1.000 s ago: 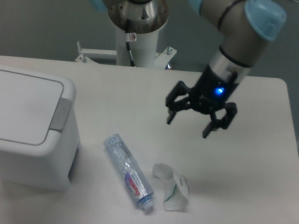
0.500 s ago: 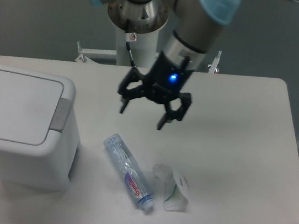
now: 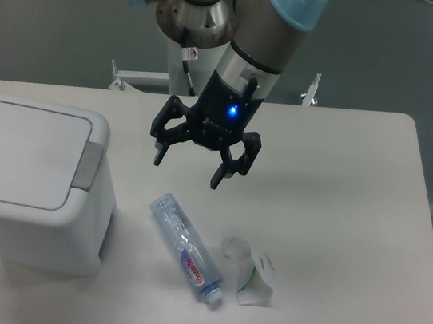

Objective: Open the trash can
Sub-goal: 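Swing the gripper over the table toward the trash can lid, then lower the gripper finger onto the lid's edge beside the can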

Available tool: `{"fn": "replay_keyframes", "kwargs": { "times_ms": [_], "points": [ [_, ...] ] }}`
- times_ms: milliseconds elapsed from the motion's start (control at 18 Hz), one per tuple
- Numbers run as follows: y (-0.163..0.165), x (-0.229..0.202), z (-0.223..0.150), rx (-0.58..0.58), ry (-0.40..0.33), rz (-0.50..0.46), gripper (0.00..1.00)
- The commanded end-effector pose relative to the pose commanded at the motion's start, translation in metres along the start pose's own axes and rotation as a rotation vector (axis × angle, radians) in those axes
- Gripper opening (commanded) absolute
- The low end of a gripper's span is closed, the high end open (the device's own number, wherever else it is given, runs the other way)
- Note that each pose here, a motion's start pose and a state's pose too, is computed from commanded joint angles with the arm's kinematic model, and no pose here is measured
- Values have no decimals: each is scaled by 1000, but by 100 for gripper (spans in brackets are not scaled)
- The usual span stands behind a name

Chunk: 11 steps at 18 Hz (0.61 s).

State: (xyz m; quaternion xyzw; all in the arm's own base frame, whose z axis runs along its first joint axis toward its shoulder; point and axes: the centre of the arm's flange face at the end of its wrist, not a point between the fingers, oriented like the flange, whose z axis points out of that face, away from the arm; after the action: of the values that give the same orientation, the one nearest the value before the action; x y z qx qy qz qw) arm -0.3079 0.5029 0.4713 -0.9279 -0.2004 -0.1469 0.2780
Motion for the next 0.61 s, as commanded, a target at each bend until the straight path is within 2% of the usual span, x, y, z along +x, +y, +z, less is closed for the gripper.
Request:
{"fn": "replay_keyframes", "kwargs": {
  "times_ms": [333,611],
  "points": [
    [-21,35,18,45,12,26,100],
    [-25,47,23,45,21,-24,100]
  ]
}}
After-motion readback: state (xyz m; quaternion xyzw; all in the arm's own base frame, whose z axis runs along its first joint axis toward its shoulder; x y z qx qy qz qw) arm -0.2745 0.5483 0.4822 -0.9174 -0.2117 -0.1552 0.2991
